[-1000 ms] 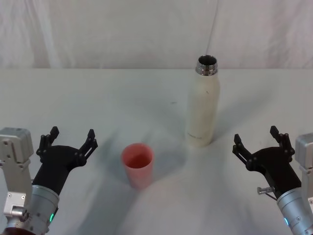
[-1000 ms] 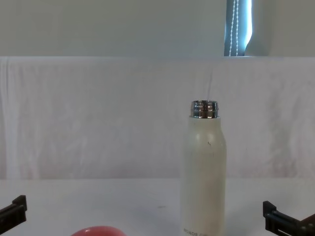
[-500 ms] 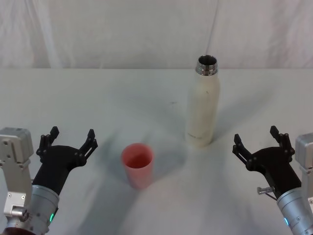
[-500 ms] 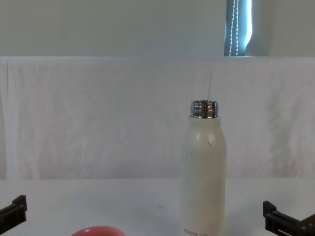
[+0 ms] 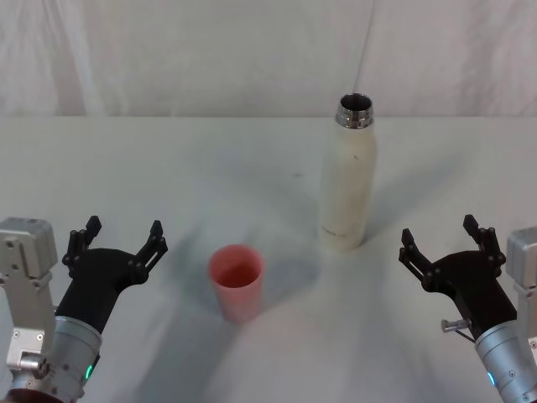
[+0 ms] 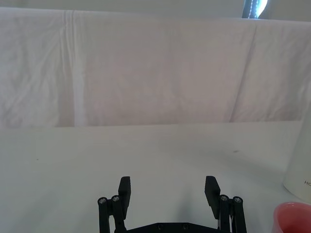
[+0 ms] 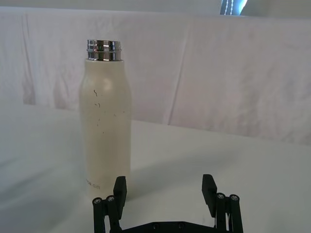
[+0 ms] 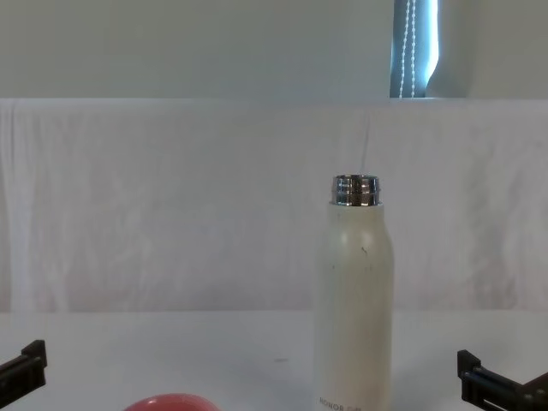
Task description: Grasp the thermos with one hand and pour water into the cup lid.
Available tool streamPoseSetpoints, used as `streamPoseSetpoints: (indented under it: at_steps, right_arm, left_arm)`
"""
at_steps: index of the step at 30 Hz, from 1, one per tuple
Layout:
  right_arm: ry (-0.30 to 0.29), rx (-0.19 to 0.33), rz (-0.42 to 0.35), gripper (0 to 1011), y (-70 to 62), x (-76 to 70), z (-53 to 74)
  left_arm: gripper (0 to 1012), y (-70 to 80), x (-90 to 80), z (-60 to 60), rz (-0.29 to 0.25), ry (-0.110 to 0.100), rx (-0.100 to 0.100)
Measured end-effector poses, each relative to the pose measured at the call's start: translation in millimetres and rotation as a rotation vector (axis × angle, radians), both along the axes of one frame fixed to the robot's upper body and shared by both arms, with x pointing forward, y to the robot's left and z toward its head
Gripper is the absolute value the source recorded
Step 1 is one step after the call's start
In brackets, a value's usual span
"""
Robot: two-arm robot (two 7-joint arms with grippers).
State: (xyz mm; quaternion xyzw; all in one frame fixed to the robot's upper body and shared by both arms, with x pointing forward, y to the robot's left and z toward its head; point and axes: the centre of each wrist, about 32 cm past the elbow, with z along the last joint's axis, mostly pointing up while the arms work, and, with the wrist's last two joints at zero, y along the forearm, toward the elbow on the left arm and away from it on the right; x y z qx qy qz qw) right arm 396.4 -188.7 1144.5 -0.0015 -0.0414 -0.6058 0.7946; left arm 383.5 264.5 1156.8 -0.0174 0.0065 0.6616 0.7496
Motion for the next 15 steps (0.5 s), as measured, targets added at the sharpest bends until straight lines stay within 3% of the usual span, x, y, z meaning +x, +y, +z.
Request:
streamPoseSetpoints:
  at_steps: [15]
  right_arm:
    - [0.0, 0.0, 0.0, 1001, 0.0, 0.0, 0.0]
  left_arm:
    - [1001, 0.0, 0.0, 0.0, 0.0, 0.0, 0.0]
